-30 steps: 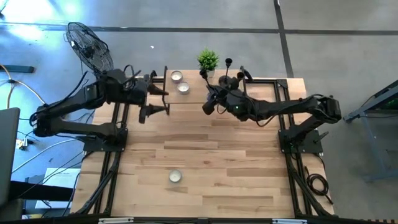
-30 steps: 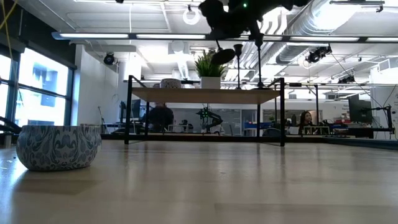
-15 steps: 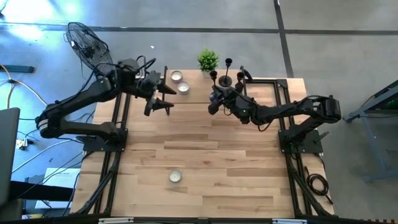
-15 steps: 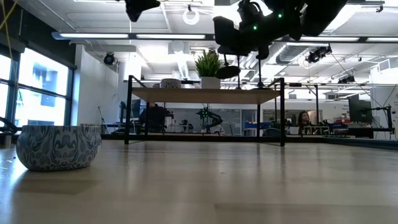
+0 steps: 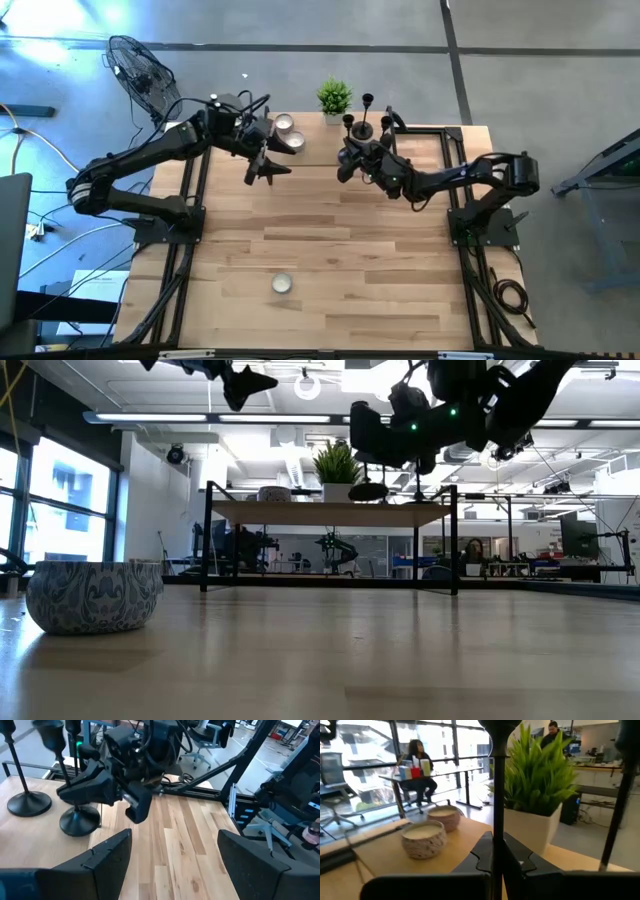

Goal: Pick & Place candle stick holders
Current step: Put the black candle holder on the shelf

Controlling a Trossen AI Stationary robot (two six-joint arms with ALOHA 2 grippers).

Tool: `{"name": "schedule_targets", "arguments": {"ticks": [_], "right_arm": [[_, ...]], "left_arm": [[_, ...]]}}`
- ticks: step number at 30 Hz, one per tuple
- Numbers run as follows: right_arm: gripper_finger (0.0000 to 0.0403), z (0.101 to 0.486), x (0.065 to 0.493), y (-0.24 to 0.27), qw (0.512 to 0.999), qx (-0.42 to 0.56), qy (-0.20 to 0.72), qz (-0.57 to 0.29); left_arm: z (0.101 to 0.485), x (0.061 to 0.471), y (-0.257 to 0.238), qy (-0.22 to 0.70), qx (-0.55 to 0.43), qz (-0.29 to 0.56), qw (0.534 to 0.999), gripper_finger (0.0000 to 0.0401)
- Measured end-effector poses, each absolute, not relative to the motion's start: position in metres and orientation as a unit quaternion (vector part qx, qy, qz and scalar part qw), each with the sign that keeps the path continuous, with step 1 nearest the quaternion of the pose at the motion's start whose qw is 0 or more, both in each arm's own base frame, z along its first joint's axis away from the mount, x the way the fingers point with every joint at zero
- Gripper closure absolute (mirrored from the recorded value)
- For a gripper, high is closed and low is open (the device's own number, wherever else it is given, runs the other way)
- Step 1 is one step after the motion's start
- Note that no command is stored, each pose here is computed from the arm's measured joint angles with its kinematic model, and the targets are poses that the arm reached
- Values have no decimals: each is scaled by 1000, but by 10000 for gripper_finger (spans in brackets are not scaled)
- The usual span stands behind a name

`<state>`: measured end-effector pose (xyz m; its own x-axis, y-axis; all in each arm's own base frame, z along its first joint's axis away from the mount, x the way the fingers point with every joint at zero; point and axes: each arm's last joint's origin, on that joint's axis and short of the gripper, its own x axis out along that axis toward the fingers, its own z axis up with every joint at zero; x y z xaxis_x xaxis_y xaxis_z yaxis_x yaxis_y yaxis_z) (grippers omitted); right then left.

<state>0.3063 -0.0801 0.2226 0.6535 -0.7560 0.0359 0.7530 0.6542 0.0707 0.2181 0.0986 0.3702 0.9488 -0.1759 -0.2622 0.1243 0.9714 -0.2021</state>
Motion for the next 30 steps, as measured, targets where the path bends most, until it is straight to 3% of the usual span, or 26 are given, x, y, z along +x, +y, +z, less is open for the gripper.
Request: {"name": "schedule_targets", "arguments": {"ticks": [24,30], "right_arm": [[395,208,310,-91,899,-3,-12,-437],[362,204,310,-91,900,-3,6,-436]], "left_arm": [[374,212,113,119,-79,-59,988,112],[372,213,114,121,-76,-55,988,112]]}}
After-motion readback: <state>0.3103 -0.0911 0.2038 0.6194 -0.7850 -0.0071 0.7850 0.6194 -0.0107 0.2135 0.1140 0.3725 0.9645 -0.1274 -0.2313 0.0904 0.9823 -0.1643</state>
